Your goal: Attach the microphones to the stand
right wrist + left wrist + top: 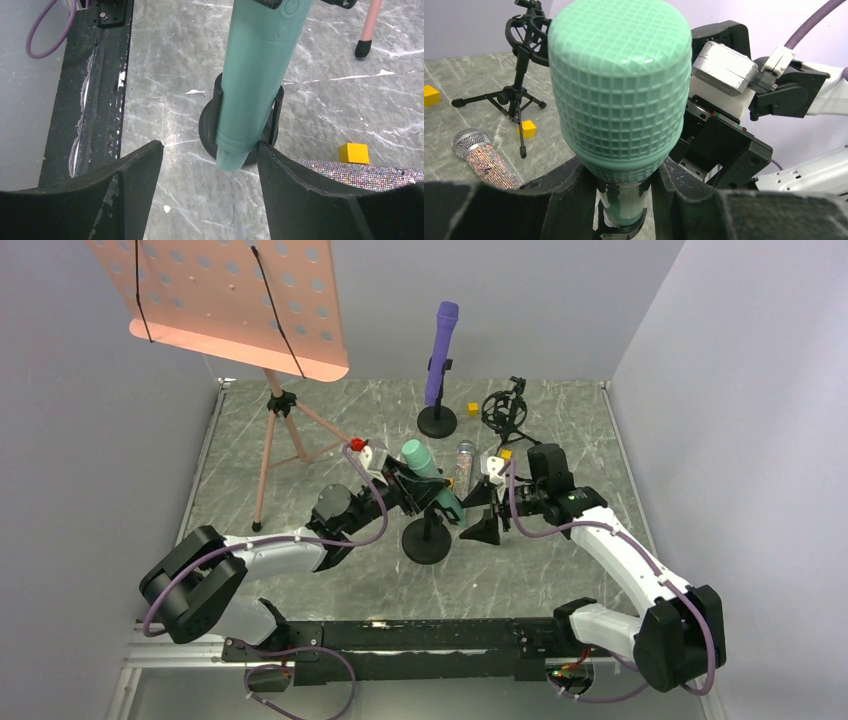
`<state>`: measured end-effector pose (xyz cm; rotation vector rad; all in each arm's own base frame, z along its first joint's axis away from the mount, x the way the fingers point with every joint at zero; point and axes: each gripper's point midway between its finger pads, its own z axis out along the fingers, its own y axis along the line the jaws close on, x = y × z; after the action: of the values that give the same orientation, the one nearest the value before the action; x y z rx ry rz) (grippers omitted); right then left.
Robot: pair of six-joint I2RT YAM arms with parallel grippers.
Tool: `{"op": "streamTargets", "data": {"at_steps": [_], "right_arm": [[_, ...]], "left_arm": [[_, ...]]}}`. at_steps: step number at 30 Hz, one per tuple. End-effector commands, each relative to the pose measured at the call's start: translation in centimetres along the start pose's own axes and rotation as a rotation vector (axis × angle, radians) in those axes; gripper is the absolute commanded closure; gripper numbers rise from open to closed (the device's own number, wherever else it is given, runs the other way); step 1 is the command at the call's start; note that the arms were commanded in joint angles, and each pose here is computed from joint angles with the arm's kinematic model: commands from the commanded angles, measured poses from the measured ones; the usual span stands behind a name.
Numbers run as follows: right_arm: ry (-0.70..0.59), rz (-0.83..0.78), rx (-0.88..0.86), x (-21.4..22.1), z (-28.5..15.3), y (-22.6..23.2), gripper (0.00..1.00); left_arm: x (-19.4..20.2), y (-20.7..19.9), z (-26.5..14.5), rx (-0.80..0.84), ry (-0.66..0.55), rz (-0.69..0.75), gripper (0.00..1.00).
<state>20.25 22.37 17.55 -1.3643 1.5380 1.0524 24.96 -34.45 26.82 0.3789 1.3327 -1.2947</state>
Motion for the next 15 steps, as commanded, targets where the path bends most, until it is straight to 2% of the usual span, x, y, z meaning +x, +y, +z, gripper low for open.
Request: {"op": "streamTargets", "data": {"at_steps": [1,15], "right_arm": [[0.006,-0.089,0.031,-0.8,-1.3,-0.6,0.26],[-0.036,-0.096,0.120,-2.1,-4.6,-1.8,0.25]], "left_arm": [[4.4,1.0,-1.0,-0.004,0.163,0.010,1.00],[8.7,2.3,-2.0,-0.011,0.365,0.063,1.00]]}}
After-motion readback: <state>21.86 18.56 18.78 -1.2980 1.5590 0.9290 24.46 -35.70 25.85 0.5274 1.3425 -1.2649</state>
